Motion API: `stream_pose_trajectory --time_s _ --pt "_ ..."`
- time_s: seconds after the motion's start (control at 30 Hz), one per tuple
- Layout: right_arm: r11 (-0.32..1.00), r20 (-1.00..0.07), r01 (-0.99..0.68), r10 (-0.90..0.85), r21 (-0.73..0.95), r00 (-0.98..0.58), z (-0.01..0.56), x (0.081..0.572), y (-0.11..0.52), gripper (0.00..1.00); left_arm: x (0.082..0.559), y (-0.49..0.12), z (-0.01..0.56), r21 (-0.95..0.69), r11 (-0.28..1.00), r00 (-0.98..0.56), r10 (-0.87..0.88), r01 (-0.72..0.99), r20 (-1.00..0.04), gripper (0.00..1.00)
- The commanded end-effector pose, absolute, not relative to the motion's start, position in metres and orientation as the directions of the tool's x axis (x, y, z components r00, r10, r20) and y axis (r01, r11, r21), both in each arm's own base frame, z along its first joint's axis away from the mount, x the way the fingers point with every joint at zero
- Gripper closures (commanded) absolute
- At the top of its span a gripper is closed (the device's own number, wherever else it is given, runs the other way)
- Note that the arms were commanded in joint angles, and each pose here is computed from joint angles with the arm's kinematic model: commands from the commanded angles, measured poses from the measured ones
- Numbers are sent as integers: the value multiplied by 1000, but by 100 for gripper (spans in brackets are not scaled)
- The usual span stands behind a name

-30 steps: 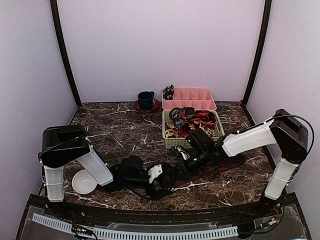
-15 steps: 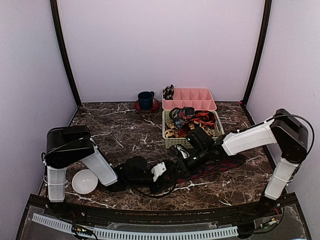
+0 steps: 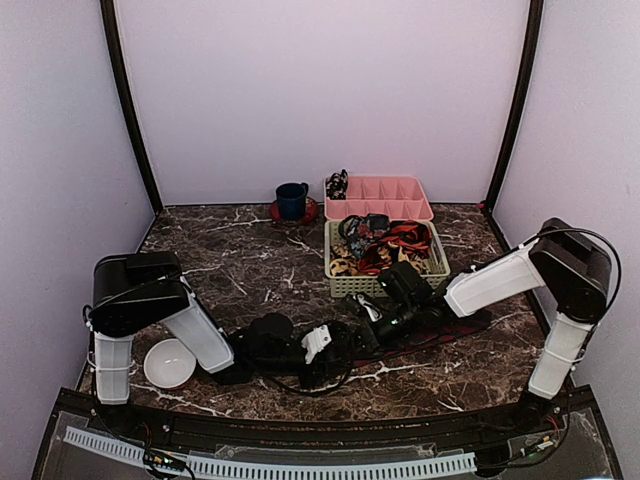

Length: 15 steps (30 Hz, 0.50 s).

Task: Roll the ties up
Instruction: Roll the tie at the center of the board.

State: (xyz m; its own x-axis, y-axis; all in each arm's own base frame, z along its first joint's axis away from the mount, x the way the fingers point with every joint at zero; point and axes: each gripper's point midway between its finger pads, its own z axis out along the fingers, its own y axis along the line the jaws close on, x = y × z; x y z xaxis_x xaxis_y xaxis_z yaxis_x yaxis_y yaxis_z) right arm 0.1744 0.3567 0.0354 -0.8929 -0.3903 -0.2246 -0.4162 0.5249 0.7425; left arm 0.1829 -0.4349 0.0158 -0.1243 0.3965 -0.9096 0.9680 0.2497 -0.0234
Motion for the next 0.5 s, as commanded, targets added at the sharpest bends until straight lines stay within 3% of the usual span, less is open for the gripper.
stream_pose_trajectory --time_s 0.0,0.33,0.47 --pt "718 -92 -344 -366 605 -926 -37 168 307 100 165 -406 -28 -77 247 -200 521 966 -830 55" --pt "761 -66 -326 -351 561 -934 -58 165 289 100 165 -395 1 -74 262 -175 384 962 -907 25" --pt "775 -51 -325 -355 543 -933 -60 162 283 100 169 -388 6 -63 300 -171 350 952 -921 22"
